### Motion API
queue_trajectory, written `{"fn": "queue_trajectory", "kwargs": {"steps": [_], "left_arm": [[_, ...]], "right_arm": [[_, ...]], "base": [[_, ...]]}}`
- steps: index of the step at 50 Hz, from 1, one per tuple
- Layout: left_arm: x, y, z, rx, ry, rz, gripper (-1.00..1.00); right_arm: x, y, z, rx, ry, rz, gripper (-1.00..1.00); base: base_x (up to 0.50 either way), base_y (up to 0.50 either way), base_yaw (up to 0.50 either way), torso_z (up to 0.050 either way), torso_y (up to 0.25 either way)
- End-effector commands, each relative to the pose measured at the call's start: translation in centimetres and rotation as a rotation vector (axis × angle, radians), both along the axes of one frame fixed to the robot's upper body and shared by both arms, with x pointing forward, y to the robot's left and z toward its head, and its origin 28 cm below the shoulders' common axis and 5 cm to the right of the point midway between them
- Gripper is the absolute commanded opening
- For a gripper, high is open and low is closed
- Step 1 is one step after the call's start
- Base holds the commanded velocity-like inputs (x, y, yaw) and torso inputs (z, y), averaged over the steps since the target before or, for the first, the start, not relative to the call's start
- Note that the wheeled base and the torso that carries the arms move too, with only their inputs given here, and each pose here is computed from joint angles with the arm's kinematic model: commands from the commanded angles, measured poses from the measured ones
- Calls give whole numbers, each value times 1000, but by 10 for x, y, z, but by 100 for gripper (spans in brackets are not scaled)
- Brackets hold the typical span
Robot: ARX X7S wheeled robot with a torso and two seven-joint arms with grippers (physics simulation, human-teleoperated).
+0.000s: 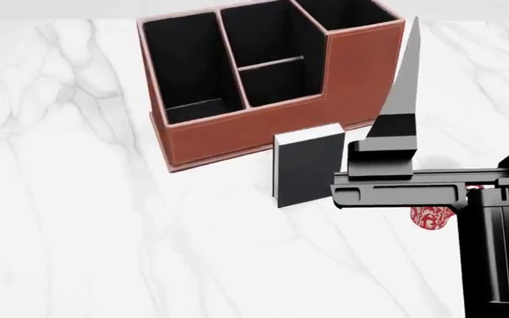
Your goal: Pick up the book and place it in the front compartment of the caddy.
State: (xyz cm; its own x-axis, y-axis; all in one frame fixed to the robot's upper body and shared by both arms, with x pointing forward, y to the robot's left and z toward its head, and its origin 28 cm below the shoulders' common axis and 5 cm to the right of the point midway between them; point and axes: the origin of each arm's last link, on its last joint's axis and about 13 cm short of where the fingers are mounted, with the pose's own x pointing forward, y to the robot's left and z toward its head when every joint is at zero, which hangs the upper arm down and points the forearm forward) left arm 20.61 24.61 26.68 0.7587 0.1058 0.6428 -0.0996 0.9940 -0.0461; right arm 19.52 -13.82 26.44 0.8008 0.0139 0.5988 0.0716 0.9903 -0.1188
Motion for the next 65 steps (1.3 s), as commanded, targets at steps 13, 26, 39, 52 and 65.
{"fn": "queue_trajectory", "kwargs": {"steps": [13, 26, 39, 52, 65], "left_arm": [[0, 2, 2, -9, -19, 3, 100], [0, 3, 3, -10, -22, 7, 100], [0, 3, 4, -12, -23, 10, 100], [0, 4, 3, -12, -22, 10, 100], [0, 4, 4, -13, -25, 11, 100]], "right_arm": [[-1, 0, -2, -11, -9, 5, 100], [-3, 1, -2, -16, -23, 39, 100], [-3, 1, -2, -22, -21, 43, 100], [-3, 1, -3, -18, -20, 46, 100], [-3, 1, -3, -15, -19, 48, 100]], "base": [[0, 0, 0, 0, 0], [345, 0, 0, 0, 0], [500, 0, 0, 0, 0], [500, 0, 0, 0, 1], [500, 0, 0, 0, 1]]}}
